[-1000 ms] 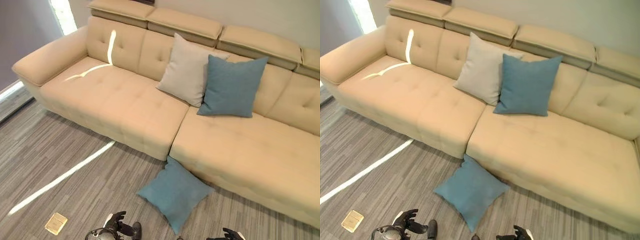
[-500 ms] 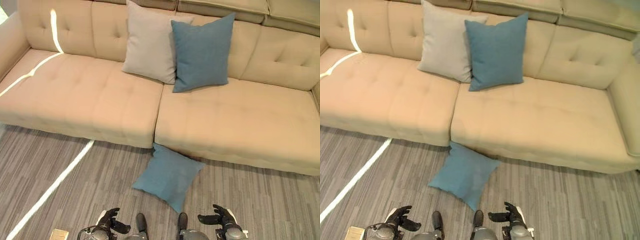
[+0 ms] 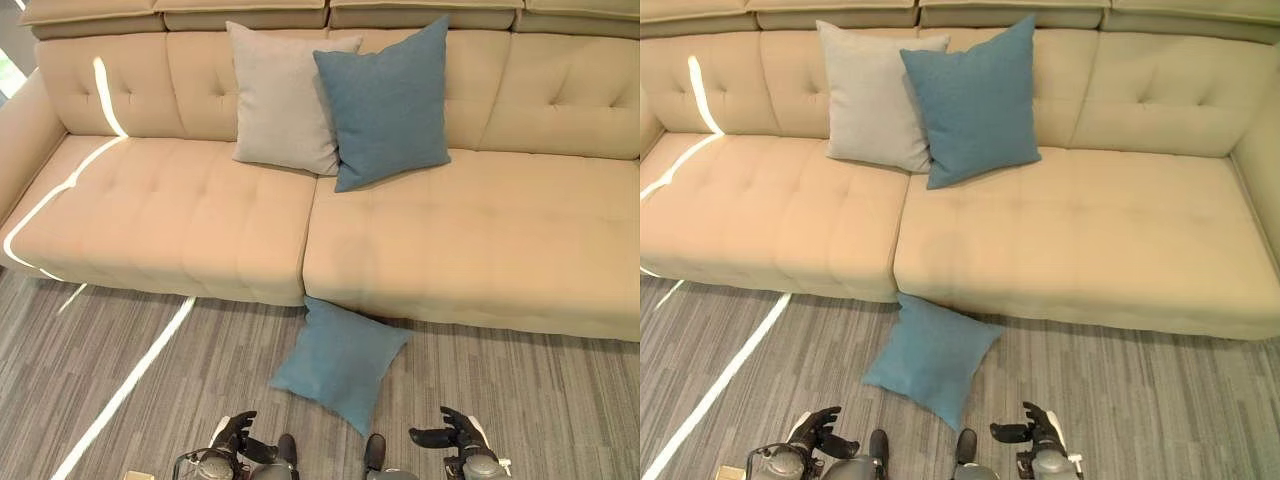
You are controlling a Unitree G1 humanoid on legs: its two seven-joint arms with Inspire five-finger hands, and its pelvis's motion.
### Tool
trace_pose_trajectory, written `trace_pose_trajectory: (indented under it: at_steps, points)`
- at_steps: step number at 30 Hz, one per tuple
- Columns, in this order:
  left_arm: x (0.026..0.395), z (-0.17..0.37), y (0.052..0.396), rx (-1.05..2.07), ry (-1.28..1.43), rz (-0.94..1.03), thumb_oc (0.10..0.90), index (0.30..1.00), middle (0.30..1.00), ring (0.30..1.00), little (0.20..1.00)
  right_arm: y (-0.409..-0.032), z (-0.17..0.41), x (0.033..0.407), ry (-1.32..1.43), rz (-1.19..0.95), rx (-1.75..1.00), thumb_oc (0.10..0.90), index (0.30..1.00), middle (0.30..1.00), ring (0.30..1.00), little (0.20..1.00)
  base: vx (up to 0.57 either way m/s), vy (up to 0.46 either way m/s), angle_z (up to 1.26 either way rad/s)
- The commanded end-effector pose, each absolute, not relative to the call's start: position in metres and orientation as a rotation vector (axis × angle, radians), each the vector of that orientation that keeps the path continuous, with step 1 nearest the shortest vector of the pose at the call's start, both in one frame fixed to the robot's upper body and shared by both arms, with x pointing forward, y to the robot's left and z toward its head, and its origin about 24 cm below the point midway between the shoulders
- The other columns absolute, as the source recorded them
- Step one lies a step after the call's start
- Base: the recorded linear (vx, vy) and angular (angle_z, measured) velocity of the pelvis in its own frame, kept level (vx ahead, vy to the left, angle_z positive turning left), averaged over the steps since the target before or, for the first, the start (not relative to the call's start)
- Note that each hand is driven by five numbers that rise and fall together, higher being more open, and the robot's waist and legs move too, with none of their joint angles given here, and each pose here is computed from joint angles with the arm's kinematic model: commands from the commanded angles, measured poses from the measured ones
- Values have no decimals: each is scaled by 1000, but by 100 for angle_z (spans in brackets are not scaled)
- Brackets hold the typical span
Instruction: Pick up all the scattered cushions and arrange them neatly on the sofa.
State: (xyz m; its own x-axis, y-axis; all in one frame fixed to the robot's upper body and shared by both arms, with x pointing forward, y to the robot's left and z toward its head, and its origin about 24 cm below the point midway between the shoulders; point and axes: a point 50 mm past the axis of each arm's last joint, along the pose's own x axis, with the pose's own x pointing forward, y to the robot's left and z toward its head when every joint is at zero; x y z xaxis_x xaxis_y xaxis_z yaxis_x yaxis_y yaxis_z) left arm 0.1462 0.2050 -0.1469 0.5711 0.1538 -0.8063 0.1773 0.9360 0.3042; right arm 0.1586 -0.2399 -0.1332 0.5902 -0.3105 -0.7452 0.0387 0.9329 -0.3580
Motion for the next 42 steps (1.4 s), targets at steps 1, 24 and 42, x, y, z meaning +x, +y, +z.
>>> trace_pose_trajectory:
  at_steps: [1, 24, 42]
  points:
    - [158, -143, 204, 408, 926, -34, 800, 900, 900, 900, 900, -253, -129, 156, 886, -247, -355, 800, 900, 900, 900, 900, 109, 181, -49]
    - [327, 4, 222, 269, 216, 366, 800, 900, 900, 900, 900, -237, -12, 306, 277, -548, -166, 800, 900, 900, 900, 900, -99, 53, -11]
    - [392, 131, 232, 215, -87, 482, 800, 900, 900, 900, 900, -222, 133, 383, -181, -568, -82, 800, 900, 900, 900, 900, 13, 3, -4]
